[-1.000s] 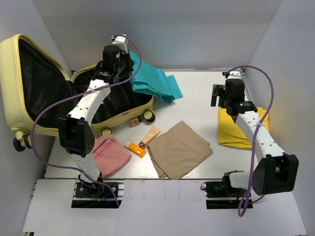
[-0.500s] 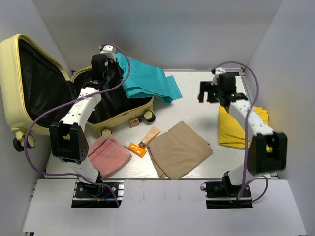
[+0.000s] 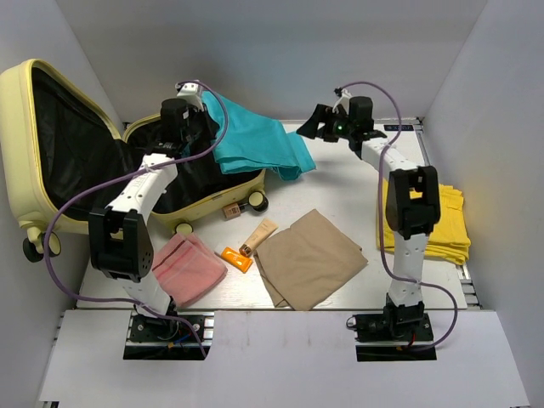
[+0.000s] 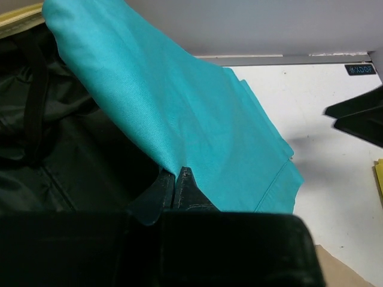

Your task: Pack the luggage

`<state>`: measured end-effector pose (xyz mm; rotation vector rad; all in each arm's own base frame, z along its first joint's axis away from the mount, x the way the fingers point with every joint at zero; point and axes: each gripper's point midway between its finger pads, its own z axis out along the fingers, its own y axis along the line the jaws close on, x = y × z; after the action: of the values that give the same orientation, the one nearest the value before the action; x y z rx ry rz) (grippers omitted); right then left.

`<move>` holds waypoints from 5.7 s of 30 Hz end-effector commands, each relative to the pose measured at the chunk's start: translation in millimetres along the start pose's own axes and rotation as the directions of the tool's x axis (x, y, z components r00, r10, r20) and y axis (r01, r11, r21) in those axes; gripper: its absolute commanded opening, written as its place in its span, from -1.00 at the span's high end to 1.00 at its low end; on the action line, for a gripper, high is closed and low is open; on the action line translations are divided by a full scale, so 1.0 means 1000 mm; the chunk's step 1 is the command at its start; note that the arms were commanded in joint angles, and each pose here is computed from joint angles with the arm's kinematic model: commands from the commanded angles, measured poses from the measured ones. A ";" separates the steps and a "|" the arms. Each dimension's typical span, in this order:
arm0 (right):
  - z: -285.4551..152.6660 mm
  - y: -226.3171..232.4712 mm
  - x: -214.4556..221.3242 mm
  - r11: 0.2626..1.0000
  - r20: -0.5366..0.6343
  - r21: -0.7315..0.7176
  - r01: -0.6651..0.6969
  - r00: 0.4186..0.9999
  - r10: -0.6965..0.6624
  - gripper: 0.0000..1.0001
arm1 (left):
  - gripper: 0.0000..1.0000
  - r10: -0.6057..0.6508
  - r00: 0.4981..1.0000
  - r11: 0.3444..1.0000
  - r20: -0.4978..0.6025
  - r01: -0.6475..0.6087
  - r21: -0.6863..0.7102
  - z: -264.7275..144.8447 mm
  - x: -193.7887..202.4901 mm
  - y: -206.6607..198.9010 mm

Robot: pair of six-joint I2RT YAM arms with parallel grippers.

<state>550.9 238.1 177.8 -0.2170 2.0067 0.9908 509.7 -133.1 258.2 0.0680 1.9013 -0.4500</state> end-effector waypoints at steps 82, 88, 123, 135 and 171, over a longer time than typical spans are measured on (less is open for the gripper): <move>0.055 0.325 0.053 0.752 -0.096 -0.655 0.073 0.979 -0.179 1.00 | -1.00 -0.305 0.948 0.952 0.089 0.305 0.017 -0.101 -0.052 0.067; 0.057 0.329 0.066 0.726 -0.073 -0.674 0.136 0.966 -0.248 1.00 | -1.00 -0.372 0.926 0.884 -0.063 0.374 0.281 -0.076 -0.064 0.018; 0.035 0.336 0.103 0.671 -0.109 -0.718 0.183 0.923 -0.369 0.44 | 0.99 -0.001 0.905 0.999 -0.426 0.023 0.047 -0.045 0.050 -0.003; 0.013 0.257 0.060 0.928 -0.141 -0.292 0.232 0.949 -0.282 -0.80 | 0.99 -0.081 0.970 0.872 -0.229 -0.042 -0.488 -0.135 -0.032 0.140; -0.040 0.075 0.119 0.954 -0.415 0.177 0.242 0.897 -0.151 -0.80 | 0.99 -0.101 0.983 0.854 -0.153 0.007 -0.520 -0.152 -0.059 0.176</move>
<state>417.0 295.3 110.8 -0.5326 2.4512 0.6568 422.7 138.6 297.3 -0.4007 2.1981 0.1710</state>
